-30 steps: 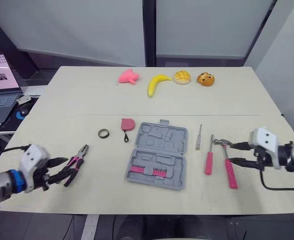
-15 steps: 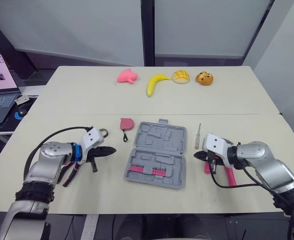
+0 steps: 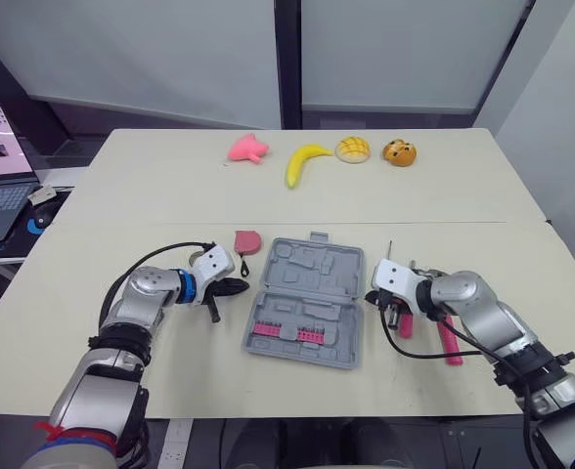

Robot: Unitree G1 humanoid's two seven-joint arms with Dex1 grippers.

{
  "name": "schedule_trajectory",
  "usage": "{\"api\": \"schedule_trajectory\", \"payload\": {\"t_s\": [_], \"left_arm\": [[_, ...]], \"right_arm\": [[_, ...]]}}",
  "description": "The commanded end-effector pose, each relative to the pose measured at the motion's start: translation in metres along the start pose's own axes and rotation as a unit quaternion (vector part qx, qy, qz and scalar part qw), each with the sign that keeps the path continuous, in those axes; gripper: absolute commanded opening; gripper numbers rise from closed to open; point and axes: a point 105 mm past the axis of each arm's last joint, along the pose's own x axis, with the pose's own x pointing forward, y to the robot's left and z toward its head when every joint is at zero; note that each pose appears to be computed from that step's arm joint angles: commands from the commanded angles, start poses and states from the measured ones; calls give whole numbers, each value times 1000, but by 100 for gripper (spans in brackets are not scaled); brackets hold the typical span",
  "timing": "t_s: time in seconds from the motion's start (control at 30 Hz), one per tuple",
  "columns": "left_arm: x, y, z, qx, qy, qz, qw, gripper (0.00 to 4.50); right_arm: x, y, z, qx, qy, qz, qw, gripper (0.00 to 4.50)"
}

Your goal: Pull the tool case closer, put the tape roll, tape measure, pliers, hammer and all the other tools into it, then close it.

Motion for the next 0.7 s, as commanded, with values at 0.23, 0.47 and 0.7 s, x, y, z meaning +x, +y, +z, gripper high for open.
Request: {"api": "schedule_trajectory", "payload": {"t_s": [0.23, 0.47, 0.7], "left_arm": [[9, -5, 15, 15, -19, -24, 999, 0], [10, -18, 19, 9, -26, -62, 998, 0], [-3, -36, 7, -8, -1, -86, 996, 0]], "right_arm": [[14, 2, 16, -21, -18, 10, 1000, 2], [18, 10, 25, -21, -32, 26, 999, 2], [17, 23, 33, -17, -44, 47, 998, 2]]}}
